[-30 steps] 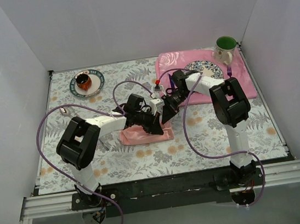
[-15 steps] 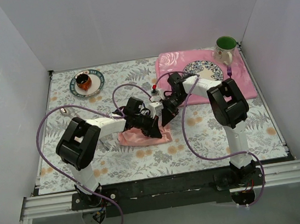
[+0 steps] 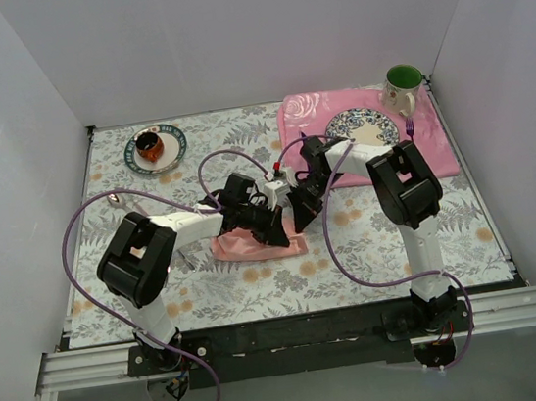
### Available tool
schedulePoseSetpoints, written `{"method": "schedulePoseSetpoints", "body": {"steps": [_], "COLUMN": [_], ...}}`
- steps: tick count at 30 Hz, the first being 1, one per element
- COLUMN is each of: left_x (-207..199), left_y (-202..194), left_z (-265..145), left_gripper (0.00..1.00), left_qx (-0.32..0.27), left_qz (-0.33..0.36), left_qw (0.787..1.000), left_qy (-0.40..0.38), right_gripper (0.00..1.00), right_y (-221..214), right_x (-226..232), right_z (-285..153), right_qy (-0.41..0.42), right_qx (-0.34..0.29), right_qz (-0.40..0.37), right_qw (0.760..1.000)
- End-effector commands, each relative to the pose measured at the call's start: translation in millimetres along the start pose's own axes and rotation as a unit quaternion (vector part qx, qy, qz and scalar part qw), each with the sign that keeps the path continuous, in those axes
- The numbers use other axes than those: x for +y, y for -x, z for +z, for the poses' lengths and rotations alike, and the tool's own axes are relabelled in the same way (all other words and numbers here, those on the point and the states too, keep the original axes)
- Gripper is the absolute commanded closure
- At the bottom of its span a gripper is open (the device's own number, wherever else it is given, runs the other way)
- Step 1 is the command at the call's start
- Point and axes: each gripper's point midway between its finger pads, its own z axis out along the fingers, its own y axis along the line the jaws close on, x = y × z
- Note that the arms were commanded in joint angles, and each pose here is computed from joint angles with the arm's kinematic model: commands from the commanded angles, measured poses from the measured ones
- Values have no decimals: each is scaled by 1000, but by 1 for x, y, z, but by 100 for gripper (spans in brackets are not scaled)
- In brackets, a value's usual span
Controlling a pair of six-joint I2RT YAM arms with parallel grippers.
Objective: Fold the napkin into a case and place the utensils inside
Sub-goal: Stuff the top corner of the smaller-rectangle-folded napkin into the folded napkin.
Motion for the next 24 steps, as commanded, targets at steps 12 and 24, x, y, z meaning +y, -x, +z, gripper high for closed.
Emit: {"method": "schedulePoseSetpoints", "body": {"steps": [12, 24], "left_x": [9, 17], "left_y": [-3, -6], "left_z": [-28, -25], "left_gripper": [100, 100], "left_qx": [-26, -12], "left_qz": [-151, -226], "left_qw": [988, 974], "left_qy": [18, -6], "right_gripper": [99, 99], "right_y": [-13, -3], "right_x": [-17, -9], "right_z": [7, 0], "right_qy": [-27, -25], "right_qx": [20, 8], "right_qz": [-2, -23], "right_qw": [999, 999]}}
